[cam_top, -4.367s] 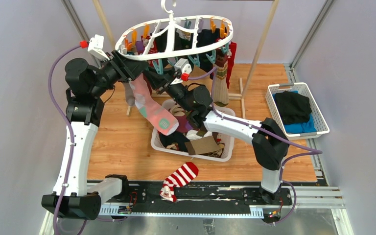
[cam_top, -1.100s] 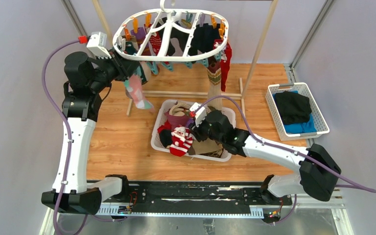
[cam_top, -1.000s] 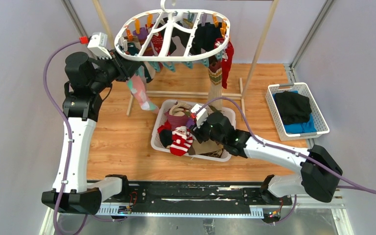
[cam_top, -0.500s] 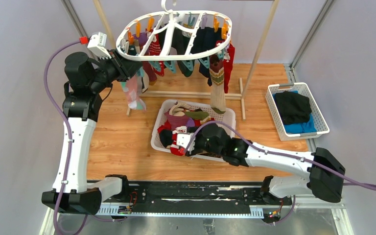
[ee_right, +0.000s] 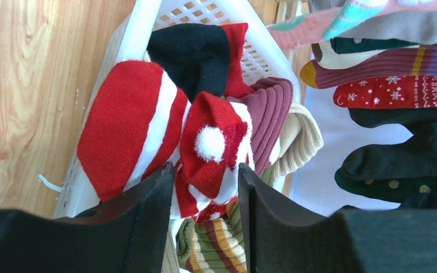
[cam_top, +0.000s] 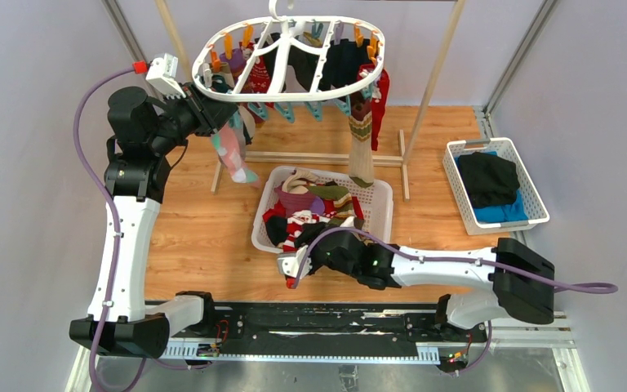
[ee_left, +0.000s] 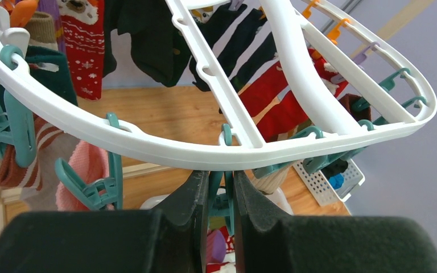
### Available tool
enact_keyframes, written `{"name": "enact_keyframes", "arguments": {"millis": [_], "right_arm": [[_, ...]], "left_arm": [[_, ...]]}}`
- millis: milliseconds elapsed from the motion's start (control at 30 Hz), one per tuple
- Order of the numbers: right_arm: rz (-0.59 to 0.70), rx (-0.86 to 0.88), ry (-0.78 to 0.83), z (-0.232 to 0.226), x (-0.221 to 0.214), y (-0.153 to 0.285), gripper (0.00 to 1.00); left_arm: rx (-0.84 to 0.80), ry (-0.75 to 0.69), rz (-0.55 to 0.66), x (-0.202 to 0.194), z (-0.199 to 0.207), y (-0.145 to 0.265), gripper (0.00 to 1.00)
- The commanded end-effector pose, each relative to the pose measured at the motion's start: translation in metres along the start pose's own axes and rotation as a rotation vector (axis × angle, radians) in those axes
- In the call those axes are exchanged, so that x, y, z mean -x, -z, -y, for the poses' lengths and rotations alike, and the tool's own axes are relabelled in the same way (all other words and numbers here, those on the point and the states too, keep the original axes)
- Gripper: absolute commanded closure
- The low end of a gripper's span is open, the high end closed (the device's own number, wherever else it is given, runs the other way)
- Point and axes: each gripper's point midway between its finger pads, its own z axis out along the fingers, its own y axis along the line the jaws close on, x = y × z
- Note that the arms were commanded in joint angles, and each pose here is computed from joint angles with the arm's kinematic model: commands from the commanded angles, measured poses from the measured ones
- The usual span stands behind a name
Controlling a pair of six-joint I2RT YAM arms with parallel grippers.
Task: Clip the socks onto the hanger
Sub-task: Pick up the sock from the bin.
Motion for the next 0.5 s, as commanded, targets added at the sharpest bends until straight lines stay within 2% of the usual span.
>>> {"name": "enact_keyframes", "arguments": {"millis": [0,100,267,333,467], "right_arm": [[-0.002,-0.044,0.039,0.017,0.009,-0.002,0.6],[-0.009,-0.054,0.025,0.021,0.008,-0.002,0.76],[0.046,-0.085,-0.105,0.04,0.02,0.001,1.0],[0.093,-0.096,-0.228,0.053,0.026,0.004,1.0],[0.284,-0.093,-0.643,0.1,0.05,0.015,1.0]], "left_arm": [[-0.023,-0.018,-0.004,0.0,0.006,0.006,0.94],[-0.023,-0.02,-0.003,0.0,0.006,0.006,0.94],[-0.026,-0.019,-0.005,-0.002,0.006,0.007,0.94],[-0.028,-0.021,-0.004,-0.001,0.007,0.007,0.94],[-0.044,-0.03,-0.002,-0.001,0.011,0.01,0.94]]}}
